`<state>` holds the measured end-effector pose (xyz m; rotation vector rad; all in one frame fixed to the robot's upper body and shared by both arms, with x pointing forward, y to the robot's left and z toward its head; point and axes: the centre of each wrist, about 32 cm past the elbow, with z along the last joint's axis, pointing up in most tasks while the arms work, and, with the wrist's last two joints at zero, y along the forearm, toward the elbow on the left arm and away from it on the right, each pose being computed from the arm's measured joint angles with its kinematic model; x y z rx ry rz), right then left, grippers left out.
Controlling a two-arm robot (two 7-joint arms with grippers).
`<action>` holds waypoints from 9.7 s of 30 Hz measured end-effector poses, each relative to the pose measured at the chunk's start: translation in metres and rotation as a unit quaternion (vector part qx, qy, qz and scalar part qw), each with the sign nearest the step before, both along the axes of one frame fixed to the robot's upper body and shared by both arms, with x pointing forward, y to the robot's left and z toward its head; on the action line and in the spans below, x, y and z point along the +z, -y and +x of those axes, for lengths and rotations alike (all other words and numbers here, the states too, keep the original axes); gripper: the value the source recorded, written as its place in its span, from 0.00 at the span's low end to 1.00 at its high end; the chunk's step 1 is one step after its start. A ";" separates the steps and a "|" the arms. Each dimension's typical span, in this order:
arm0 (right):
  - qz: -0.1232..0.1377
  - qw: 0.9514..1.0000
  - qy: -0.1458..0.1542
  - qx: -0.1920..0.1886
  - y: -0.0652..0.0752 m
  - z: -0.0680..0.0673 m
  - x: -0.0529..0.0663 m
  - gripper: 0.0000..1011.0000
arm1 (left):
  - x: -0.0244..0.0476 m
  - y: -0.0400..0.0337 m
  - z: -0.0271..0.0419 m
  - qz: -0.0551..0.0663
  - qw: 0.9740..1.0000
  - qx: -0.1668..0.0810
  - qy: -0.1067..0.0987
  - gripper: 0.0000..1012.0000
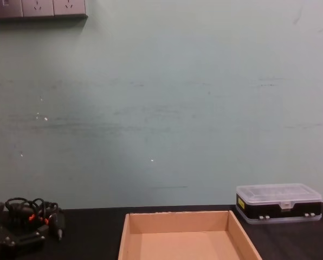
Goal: Use one hand to pick up the angle iron from the table and place it into the box.
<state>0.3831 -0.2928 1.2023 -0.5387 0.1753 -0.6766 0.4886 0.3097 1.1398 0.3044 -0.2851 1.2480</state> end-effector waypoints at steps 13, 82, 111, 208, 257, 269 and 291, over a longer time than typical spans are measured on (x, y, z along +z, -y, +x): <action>0.001 1.000 0.005 0.007 -0.008 0.010 -0.004 0.99 | 0.0000 0.0000 0.0000 0.000 1.000 0.000 0.000 1.00; -0.004 1.000 0.014 0.005 -0.011 0.036 -0.026 0.73 | 0.0000 0.0000 0.0000 0.000 1.000 0.000 0.000 1.00; 0.019 0.997 0.075 -0.014 -0.003 0.030 0.004 0.45 | 0.0000 0.0000 0.0000 0.000 1.000 0.000 0.000 1.00; -0.019 0.990 0.115 -0.082 -0.093 0.182 -0.011 0.92 | 0.0000 0.0000 0.0000 0.000 1.000 0.000 0.000 1.00; 0.005 0.993 0.088 0.077 -0.035 0.053 0.024 0.99 | 0.0000 0.0000 0.0000 0.000 1.000 0.000 0.000 1.00; -0.018 0.994 0.070 0.077 -0.044 0.060 0.010 0.99 | 0.0000 0.0000 0.0000 0.000 1.000 0.000 0.000 1.00; -0.036 0.996 0.063 0.056 -0.055 0.085 -0.007 0.99 | 0.0000 0.0000 0.0000 0.000 1.000 0.000 0.000 1.00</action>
